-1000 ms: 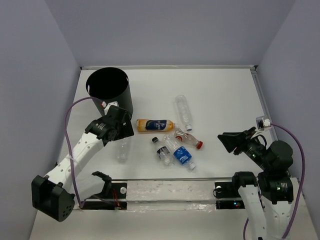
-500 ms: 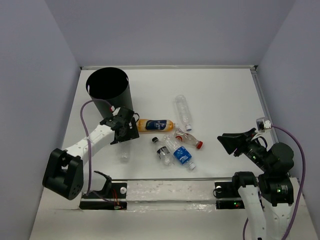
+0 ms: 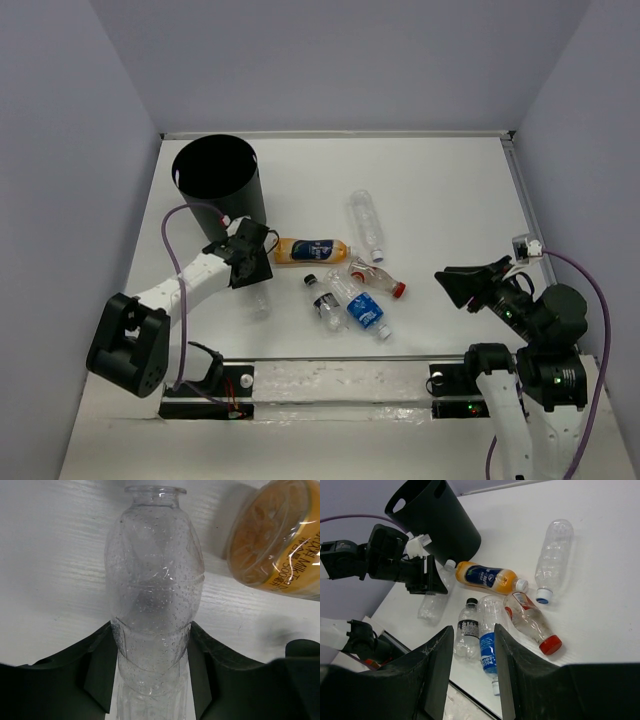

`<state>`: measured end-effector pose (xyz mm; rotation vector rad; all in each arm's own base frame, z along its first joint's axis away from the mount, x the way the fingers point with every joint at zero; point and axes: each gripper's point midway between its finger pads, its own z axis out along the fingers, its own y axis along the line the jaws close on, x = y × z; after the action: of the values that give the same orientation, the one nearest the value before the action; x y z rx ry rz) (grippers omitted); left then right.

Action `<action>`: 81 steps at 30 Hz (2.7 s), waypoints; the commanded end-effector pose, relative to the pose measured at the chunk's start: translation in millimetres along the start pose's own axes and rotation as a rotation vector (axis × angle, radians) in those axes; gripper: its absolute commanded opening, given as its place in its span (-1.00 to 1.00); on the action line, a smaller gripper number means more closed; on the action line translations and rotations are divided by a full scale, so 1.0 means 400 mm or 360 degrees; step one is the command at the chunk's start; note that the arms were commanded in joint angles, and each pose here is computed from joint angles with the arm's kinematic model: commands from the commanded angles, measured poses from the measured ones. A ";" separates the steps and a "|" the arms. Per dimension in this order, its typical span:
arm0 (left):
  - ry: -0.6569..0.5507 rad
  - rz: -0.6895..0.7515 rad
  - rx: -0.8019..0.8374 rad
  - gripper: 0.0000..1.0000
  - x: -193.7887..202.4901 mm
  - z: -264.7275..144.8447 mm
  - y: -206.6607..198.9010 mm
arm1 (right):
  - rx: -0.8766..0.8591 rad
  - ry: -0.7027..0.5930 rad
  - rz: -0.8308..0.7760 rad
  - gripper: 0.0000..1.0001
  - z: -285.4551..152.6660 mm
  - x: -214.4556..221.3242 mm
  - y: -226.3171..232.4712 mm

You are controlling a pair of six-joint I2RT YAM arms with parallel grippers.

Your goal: Put the plastic bottles in the bin

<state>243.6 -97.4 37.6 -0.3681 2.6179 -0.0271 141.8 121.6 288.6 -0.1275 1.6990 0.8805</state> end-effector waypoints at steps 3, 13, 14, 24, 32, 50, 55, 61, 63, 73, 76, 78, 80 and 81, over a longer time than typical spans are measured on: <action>-0.0090 -0.0034 0.0082 -0.10 -0.031 -0.047 -0.015 | -0.0009 -0.0039 -0.0060 -0.13 -0.009 -0.031 0.018; -0.0425 -0.0178 0.0490 -0.16 -0.128 -0.341 -0.036 | 0.0015 -0.0064 -0.0073 -0.14 -0.021 -0.064 0.035; -0.0482 -0.0196 0.0552 -0.15 -0.154 -0.386 -0.046 | 0.0008 -0.0060 -0.0071 -0.14 -0.021 -0.064 0.037; -0.1034 -0.0239 0.1130 -0.16 -0.398 -0.768 -0.164 | 0.0024 -0.0066 -0.0064 -0.14 -0.015 -0.080 0.036; -0.1470 -0.0275 0.1098 -0.16 -0.592 -0.877 -0.193 | 0.0003 -0.0032 -0.0022 -0.14 0.014 -0.063 0.016; -0.1904 -0.0590 0.0550 -0.15 -0.839 -0.822 -0.020 | -0.0045 -0.0023 -0.0018 -0.14 0.038 -0.046 0.001; -0.1965 -0.0577 0.0361 -0.15 -0.879 -0.769 0.027 | -0.0086 -0.0018 -0.0011 -0.14 0.052 -0.039 -0.002; -0.1955 -0.0538 0.0261 -0.15 -0.876 -0.647 0.033 | -0.0113 -0.0014 0.0018 -0.14 0.070 -0.032 -0.010; -0.1964 -0.0530 0.0254 -0.15 -0.869 -0.624 0.034 | -0.0142 -0.0001 0.0031 -0.14 0.074 -0.032 -0.005; -0.1944 -0.0521 0.0200 0.32 -0.836 -0.516 0.044 | -0.0163 0.0001 0.0112 -0.14 0.129 -0.033 -0.040; -0.1934 -0.0516 0.0207 0.70 -0.826 -0.510 0.045 | -0.0157 0.0027 0.0171 -0.13 0.163 -0.017 -0.068; -0.1934 -0.0501 0.0241 0.89 -0.820 -0.519 0.039 | -0.0126 0.0043 0.0211 -0.10 0.186 -0.007 -0.095; -0.1960 -0.0492 0.0294 0.98 -0.815 -0.552 0.035 | -0.0088 0.0093 0.0225 -0.01 0.221 0.007 -0.125; -0.1954 -0.0465 0.0338 0.98 -0.812 -0.563 0.023 | -0.0065 0.0098 0.0225 0.04 0.233 0.009 -0.136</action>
<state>423.4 -12.4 341.0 -0.4926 1.4598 -0.0532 220.5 137.1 245.7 -0.0385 1.8199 1.0459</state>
